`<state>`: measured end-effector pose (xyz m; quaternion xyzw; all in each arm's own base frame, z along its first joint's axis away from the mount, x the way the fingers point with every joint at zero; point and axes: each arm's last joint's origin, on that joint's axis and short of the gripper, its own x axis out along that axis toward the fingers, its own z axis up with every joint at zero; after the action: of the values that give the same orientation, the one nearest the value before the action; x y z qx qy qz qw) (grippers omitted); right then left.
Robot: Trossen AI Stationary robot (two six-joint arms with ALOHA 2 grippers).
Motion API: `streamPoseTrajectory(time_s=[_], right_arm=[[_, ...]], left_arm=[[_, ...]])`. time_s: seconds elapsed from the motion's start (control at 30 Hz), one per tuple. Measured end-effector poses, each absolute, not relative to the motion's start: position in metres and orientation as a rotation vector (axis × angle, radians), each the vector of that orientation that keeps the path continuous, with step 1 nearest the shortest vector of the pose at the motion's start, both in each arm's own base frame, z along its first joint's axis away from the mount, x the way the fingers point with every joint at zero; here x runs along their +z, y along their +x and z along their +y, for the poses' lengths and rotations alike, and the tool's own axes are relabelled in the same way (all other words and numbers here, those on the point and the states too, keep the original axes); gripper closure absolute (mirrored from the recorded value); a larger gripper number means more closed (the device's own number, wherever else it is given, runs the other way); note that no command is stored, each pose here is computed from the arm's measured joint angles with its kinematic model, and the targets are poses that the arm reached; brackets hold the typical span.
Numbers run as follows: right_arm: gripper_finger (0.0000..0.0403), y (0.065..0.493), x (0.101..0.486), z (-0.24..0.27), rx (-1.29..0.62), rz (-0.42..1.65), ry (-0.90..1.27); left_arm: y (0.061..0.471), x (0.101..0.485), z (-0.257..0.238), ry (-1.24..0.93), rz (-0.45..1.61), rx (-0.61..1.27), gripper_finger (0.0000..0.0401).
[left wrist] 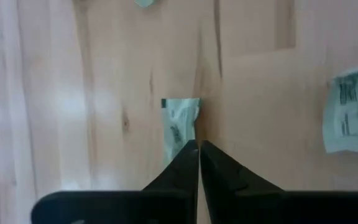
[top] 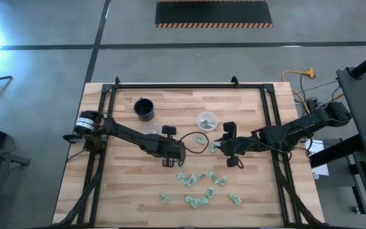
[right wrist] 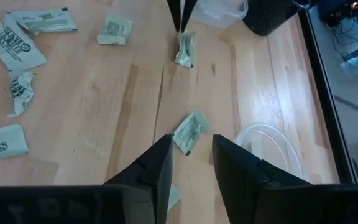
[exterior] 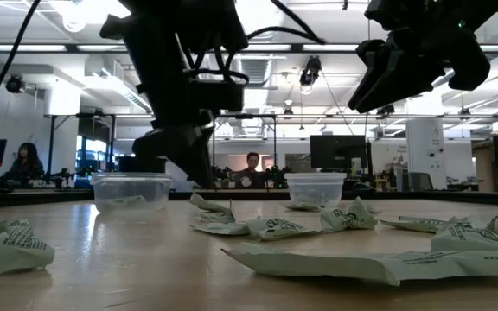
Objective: Pick and place items into bin
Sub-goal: Put the stevia packet into the left transparent bin
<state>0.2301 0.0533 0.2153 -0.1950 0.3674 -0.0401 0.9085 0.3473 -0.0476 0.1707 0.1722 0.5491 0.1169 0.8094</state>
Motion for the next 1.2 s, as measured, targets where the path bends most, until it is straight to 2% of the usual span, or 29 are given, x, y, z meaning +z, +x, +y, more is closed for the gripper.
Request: streamPoseTrajectory(time_s=[0.1, 0.37, 0.53, 1.2], right_arm=[[0.0296, 0.230, 0.215, 0.053, -0.084, 0.758, -0.400], [0.0303, 0.230, 0.215, 0.053, -0.084, 0.758, -0.399], [0.0301, 0.230, 0.215, 0.053, -0.084, 0.757, -0.398], [0.0303, 0.230, 0.215, 0.053, -0.085, 0.757, -0.395]], left_arm=[[0.348, 0.167, -0.048, 0.374, 1.193, 0.207, 0.0383], [0.348, 0.166, -0.042, 0.393, 1.200, 0.215, 0.0275], [0.347, 0.163, -0.031, 0.374, 1.220, 0.245, 0.0235], [0.349, 0.155, -0.007, 0.256, 1.245, 0.214, 0.0228]])
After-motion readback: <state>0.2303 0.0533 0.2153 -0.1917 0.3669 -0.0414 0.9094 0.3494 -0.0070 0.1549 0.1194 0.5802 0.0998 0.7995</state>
